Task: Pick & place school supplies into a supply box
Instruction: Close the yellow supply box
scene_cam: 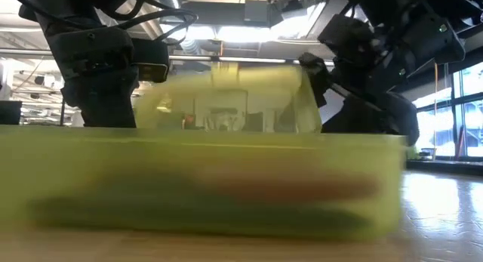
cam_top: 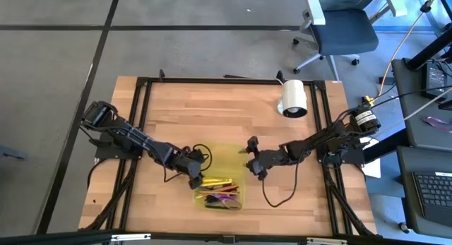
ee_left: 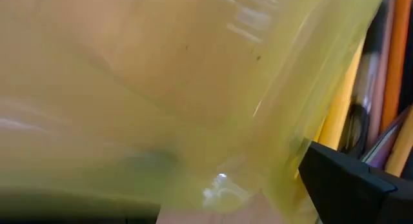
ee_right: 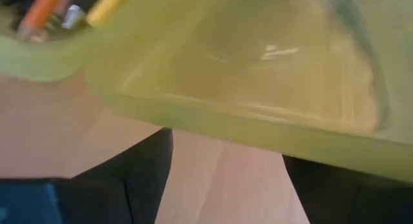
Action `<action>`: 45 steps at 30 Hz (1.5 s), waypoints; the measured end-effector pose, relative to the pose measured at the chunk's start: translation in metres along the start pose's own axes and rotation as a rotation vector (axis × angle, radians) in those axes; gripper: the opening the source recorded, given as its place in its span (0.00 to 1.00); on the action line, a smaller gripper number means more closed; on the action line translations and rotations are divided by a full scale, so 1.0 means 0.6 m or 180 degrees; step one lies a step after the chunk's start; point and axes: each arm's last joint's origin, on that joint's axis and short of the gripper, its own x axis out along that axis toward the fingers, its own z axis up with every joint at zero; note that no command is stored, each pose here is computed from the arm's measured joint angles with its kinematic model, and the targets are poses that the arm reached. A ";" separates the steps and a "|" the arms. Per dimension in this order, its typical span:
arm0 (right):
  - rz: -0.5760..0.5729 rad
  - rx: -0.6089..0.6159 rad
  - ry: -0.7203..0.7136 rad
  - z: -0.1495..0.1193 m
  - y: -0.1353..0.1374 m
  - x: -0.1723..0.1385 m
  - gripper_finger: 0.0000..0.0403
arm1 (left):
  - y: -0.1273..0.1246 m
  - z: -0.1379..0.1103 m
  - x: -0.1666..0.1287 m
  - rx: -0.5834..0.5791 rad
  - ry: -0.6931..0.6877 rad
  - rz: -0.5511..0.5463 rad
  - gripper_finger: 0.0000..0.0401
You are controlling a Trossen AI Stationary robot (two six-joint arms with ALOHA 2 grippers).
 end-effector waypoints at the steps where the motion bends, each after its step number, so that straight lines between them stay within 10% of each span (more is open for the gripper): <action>1: 0.0039 -0.0075 -0.0031 0.001 0.000 0.000 0.71 | 0.000 0.001 0.000 -0.0002 -0.0003 -0.0007 0.77; 45: -0.0177 -0.0249 -0.0423 0.021 -0.012 -0.002 0.71 | -0.011 0.041 -0.024 -0.0092 0.0056 -0.0229 0.77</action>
